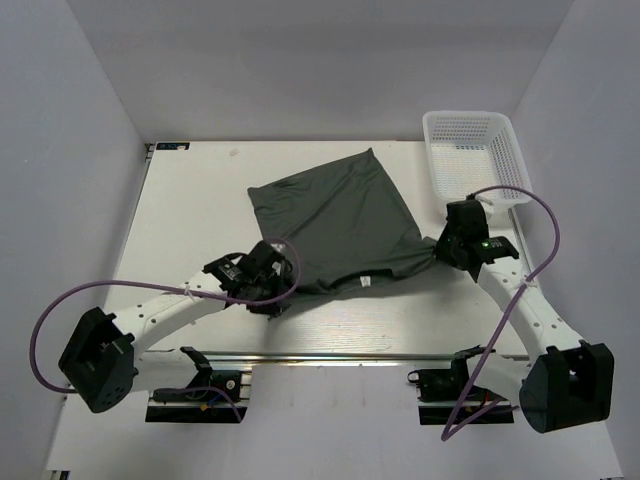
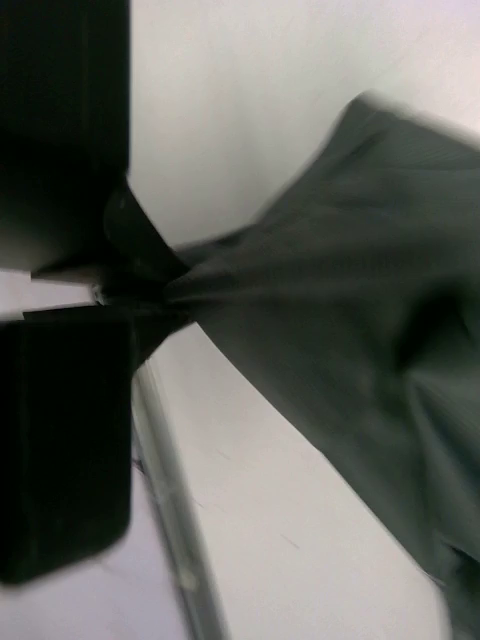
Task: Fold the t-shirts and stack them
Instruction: Flatten out the tshirt
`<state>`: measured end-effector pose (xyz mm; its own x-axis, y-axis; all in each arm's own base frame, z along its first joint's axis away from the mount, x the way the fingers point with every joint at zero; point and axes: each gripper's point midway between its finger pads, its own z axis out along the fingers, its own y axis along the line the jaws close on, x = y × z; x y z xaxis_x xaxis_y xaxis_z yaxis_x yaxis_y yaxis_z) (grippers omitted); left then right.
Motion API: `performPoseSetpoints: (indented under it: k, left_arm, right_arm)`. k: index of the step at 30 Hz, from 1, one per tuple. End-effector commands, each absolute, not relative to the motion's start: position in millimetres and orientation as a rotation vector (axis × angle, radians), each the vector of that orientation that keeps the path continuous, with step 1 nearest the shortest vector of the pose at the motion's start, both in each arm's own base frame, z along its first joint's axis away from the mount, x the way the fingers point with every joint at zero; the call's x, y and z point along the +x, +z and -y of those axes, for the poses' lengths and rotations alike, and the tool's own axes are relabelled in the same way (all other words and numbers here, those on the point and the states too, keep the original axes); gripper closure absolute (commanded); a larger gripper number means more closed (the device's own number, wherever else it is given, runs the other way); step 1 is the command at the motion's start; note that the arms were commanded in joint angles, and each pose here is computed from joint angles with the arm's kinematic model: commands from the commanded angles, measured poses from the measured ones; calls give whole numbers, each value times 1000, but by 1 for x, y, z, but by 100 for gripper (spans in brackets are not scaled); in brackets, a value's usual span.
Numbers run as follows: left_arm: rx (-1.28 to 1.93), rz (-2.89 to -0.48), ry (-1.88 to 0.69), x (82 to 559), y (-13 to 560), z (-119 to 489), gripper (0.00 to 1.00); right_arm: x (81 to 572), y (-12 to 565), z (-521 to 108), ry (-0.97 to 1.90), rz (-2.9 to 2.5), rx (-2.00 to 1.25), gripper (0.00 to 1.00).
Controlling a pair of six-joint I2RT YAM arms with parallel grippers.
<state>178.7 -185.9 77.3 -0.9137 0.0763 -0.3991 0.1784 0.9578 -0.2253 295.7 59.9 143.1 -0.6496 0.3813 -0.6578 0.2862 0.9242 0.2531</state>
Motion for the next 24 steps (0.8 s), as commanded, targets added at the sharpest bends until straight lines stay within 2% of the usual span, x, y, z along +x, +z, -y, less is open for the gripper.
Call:
performPoseSetpoints:
  k: [1, 2, 5, 6, 8, 9, 11, 12, 16, 19, 21, 24]
  left_arm:
    - [303, -2871, -507, 128, 61, 191, 75]
    - [321, -2871, -509, 124, 63, 191, 73]
    - [383, -2861, -505, 115, 70, 184, 50]
    - [397, -2822, -539, 119, 81, 191, 30]
    - [410, -2770, -546, 124, 93, 191, 9]
    - [404, -2744, -551, 130, 97, 194, 1]
    - [396, -2677, -540, 143, 106, 197, 1]
    - [370, -2645, -488, 155, 109, 196, 1]
    - [279, -2547, -342, 195, 122, 196, 1]
    - [199, -2491, -221, 234, 131, 198, 1]
    - [160, -2444, -146, 263, 138, 207, 1]
    - [222, -2407, -121, 302, 142, 234, 1]
  right_arm:
    - [261, 110, -17, -133, -2412, 607, 91]
    - [257, 108, -11, -164, -2418, 623, 89]
    - [257, 119, 10, -287, -2361, 683, 86]
    - [257, 127, 15, -311, -2335, 708, 89]
    - [258, 145, 30, -393, -2271, 740, 87]
    - [261, 153, 31, -396, -2258, 731, 65]
    - [260, 158, 33, -407, -2269, 728, 31]
    - [257, 156, 33, -411, -2286, 723, 10]
    - [248, 147, 34, -440, -2327, 722, 10]
    - [265, 141, 8, -256, -2376, 580, 10]
    - [265, 131, -34, 27, -2464, 344, 10]
    - [268, 125, -72, 292, -2452, 198, 10]
